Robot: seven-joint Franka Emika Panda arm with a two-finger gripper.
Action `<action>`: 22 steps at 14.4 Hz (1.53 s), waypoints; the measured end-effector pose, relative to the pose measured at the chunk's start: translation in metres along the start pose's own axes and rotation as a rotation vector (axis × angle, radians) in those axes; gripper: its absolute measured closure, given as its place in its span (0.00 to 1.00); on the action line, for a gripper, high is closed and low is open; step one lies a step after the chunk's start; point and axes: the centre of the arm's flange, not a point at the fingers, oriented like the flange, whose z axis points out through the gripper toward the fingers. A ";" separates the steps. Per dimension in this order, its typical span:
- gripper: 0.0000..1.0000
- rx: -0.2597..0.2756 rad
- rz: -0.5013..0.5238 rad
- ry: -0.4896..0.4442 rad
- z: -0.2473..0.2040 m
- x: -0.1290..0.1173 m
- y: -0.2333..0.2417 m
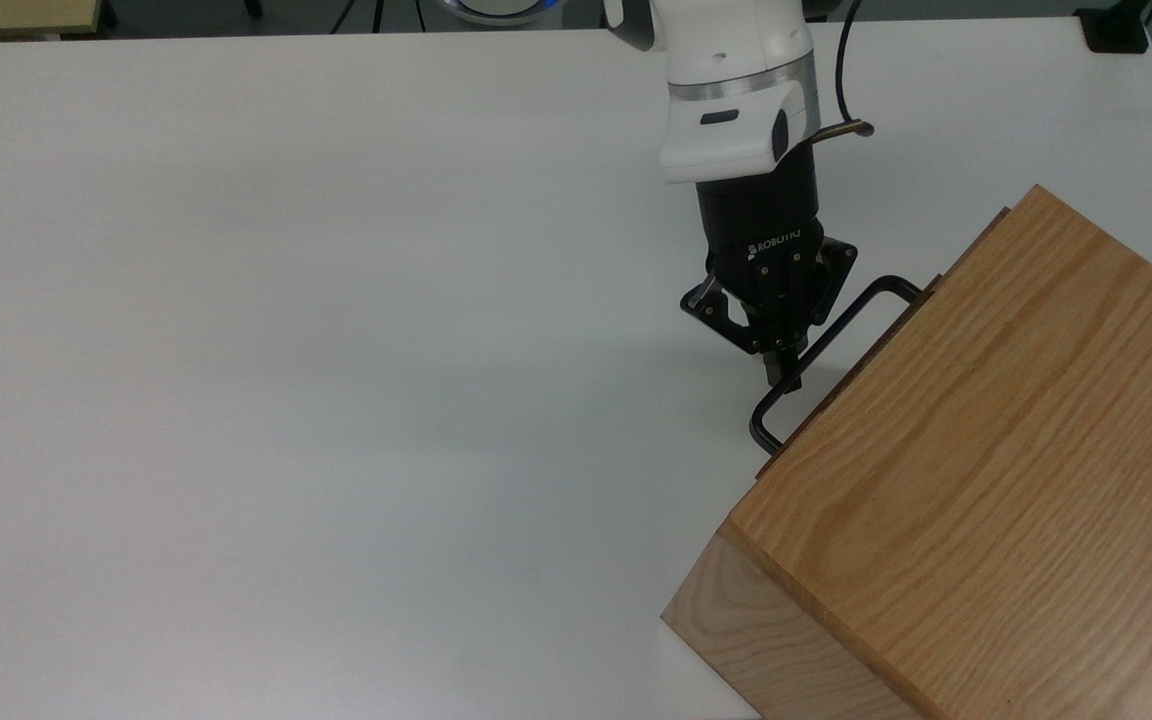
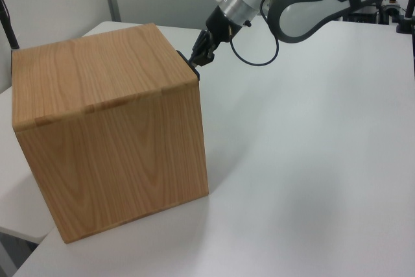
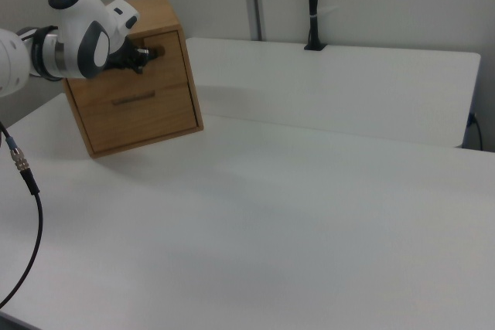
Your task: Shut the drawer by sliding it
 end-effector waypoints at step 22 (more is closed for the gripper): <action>0.95 -0.159 0.503 -0.761 -0.222 -0.098 0.140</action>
